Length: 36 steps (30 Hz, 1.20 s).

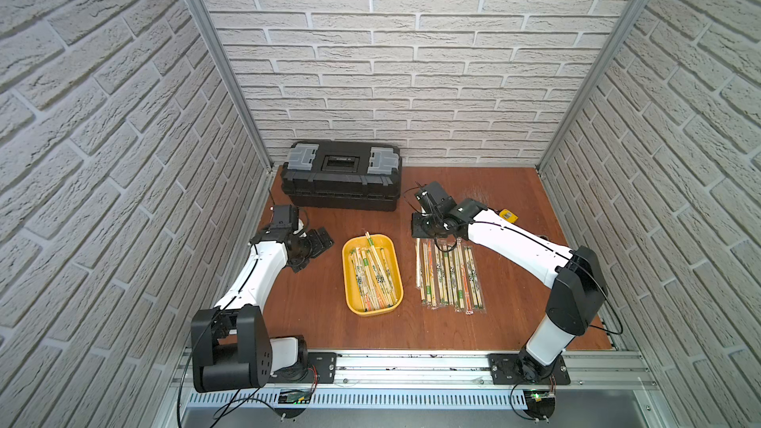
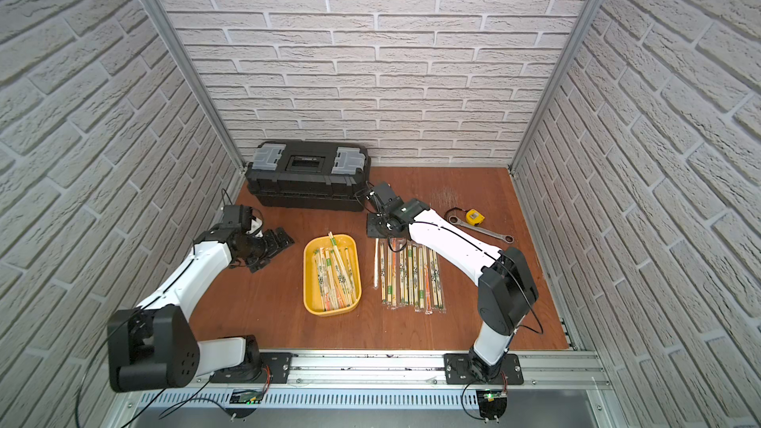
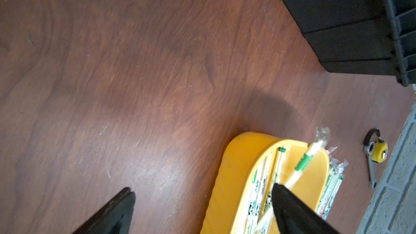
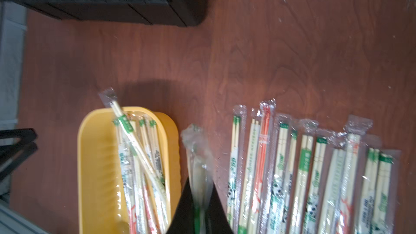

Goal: Take the paired disposable chopsticks out of the storage box
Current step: Place the paired disposable chopsticks at the center of the board.

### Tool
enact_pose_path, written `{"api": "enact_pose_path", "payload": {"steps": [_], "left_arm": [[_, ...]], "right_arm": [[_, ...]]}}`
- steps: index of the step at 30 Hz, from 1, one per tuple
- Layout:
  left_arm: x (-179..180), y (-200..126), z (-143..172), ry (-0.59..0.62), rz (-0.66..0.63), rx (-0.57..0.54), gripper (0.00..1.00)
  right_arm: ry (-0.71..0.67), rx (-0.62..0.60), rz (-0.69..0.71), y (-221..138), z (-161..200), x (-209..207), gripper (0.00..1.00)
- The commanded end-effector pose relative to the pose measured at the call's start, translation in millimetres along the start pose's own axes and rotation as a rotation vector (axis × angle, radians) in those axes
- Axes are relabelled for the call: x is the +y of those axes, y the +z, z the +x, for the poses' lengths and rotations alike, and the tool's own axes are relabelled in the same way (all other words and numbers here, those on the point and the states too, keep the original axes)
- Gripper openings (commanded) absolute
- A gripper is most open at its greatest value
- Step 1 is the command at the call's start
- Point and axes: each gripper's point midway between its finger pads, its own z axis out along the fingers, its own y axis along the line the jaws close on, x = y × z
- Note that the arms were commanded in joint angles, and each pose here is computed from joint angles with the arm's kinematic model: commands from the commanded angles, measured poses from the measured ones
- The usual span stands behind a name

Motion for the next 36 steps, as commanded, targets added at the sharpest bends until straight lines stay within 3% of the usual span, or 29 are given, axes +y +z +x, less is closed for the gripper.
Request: {"api": "enact_pose_path", "payload": {"steps": [1,8,20,27,31,36], "left_arm": [[-8,-8,-7,0.018,0.002,-0.033,0.98],[-9,-10,-6,0.028,-0.009,-0.033,0.98],[-8,-9,-5,0.032,-0.019,-0.026,0.98],[-9,-7,-5,0.034,-0.018,-0.02,0.98],[-9,-6,-5,0.035,-0.016,-0.02,0.98],[-9,-6,-3,0.033,-0.013,-0.021,0.98]], "right_arm": [[-0.047,0.064,0.033,21,18,-5,0.02],[-0.047,0.147,0.045,66,41,-3,0.02],[-0.054,0.191,0.105,103,49,-10,0.03],[-0.059,0.18,0.137,100,47,-16,0.14],[-0.057,0.17,0.131,93,45,-16,0.29],[-0.044,0.119,0.085,63,32,-7,0.3]]}}
